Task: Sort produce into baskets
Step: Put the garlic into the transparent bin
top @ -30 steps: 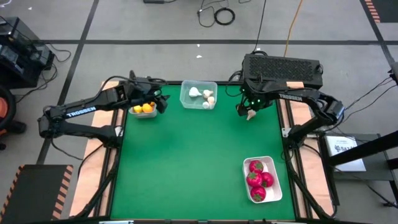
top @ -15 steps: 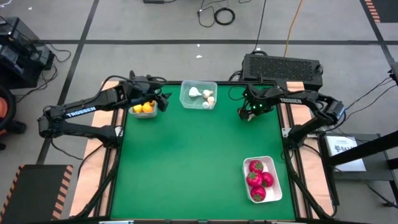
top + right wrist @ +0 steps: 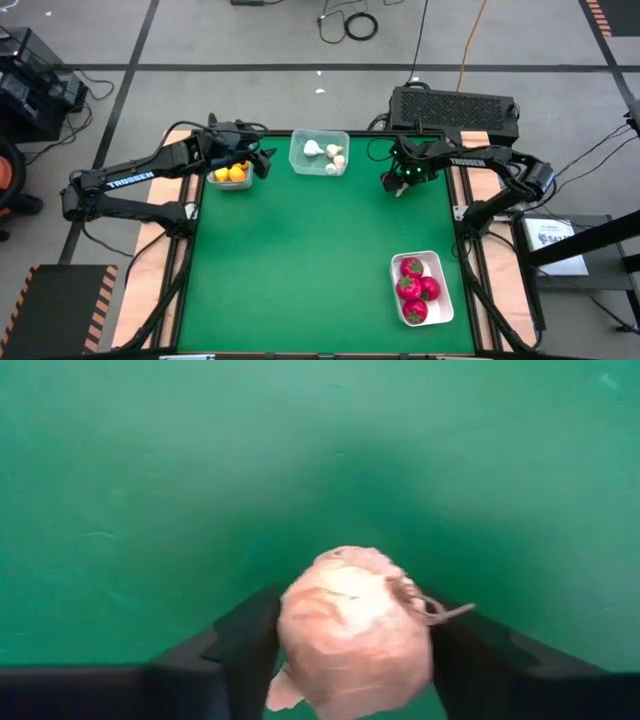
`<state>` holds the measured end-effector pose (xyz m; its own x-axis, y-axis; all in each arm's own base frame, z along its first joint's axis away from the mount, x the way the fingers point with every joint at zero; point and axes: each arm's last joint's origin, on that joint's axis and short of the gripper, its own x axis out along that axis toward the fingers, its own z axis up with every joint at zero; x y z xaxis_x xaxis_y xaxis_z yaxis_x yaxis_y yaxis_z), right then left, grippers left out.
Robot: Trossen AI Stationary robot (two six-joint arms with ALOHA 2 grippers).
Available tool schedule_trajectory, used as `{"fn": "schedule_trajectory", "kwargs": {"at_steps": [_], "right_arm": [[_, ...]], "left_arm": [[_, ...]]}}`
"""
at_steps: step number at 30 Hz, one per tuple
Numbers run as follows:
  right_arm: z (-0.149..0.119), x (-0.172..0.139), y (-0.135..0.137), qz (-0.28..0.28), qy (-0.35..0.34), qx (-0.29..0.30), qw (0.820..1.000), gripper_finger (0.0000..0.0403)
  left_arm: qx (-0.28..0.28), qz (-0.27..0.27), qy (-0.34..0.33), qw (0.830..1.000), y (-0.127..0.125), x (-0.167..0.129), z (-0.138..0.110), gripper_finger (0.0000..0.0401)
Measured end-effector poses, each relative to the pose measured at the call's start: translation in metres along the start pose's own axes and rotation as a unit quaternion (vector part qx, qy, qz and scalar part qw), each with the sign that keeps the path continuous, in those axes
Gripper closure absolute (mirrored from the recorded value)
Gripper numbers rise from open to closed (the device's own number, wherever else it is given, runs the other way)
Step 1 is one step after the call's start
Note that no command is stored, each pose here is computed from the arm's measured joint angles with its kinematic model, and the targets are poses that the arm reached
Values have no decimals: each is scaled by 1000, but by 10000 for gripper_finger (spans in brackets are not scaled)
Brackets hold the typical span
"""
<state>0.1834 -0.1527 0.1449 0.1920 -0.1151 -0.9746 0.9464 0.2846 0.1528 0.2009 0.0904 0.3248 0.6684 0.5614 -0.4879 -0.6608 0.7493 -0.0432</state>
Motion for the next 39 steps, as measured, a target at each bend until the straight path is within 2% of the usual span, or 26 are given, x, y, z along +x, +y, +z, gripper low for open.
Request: {"fn": "schedule_trajectory", "kwargs": {"at_steps": [6, 12, 17, 21, 30, 39], "right_arm": [[2, -14, 3, 38, -14, 6, 999, 256], [18, -54, 21, 110, -84, 1, 990, 255], [37, -95, 53, 201, -182, -30, 962, 241], [50, -111, 79, 250, -228, -53, 939, 239], [82, -92, 145, 260, -235, -134, 927, 239], [106, -46, 191, 243, -207, -176, 931, 238]], "left_arm": [[1, 0, 0, 1000, 0, 0, 0, 111], [6, 0, 0, 1000, 0, 0, 0, 111], [17, 1, 0, 1000, 0, 0, 0, 111], [19, 1, 1, 1000, 0, 0, 0, 111], [33, 0, 4, 999, 0, 0, -1, 111], [34, -17, 7, 999, -2, 0, -1, 111]]}}
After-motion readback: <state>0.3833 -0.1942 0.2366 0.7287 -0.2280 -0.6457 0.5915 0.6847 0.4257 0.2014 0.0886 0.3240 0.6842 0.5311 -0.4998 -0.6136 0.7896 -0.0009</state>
